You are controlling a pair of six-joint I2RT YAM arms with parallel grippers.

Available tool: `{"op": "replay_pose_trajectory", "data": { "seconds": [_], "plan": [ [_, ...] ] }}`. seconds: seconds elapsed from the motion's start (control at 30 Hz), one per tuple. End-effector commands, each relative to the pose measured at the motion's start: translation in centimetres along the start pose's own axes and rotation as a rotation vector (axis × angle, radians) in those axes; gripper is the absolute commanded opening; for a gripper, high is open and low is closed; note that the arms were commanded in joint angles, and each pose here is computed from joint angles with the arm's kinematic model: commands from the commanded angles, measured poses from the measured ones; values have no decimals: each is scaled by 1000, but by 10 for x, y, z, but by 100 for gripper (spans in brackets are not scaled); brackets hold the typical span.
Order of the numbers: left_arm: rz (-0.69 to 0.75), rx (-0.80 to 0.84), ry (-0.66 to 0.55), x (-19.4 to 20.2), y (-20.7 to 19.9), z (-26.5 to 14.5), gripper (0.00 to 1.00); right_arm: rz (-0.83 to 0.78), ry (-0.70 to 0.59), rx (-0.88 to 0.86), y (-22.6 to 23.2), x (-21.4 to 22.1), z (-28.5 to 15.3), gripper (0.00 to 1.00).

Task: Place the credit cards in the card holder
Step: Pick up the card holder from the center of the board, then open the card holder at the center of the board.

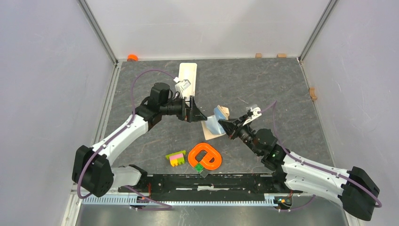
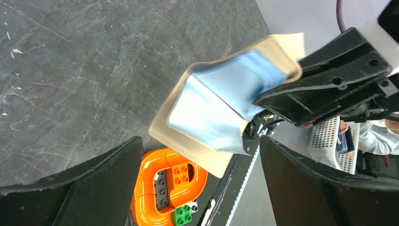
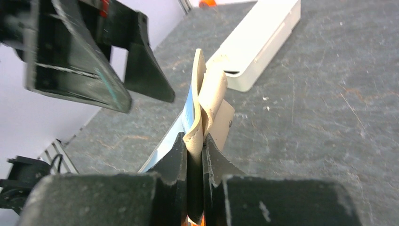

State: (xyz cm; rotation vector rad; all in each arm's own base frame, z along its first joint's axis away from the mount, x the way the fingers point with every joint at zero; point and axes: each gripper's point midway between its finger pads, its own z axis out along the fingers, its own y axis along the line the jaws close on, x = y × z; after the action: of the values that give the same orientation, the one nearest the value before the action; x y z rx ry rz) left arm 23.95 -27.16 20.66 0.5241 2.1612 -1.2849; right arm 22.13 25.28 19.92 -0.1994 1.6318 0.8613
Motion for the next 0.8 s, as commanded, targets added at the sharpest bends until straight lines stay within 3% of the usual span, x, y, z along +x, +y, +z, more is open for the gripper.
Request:
{"op": "replay_pose_trajectory", "data": {
  "seconds": [0.0,0.47,0.5,0.63,0.67,0.77],
  "plan": [
    [-74,43,28,3,-4,7,100,44,-162,-105,25,-42,-2,0],
    [-184,261,40,4,-28,18,97,83,-262,-183,38,-60,-6,0],
    [-195,278,41,4,-30,18,89,85,-261,-184,38,-59,-6,0],
    [-236,332,40,3,-33,21,38,95,-224,-112,23,-46,-3,3],
    [-244,328,43,4,-31,23,27,102,-204,-52,12,-40,-2,12],
    [-266,286,57,10,-19,28,5,86,-102,143,-27,-12,-4,52]
  ]
}}
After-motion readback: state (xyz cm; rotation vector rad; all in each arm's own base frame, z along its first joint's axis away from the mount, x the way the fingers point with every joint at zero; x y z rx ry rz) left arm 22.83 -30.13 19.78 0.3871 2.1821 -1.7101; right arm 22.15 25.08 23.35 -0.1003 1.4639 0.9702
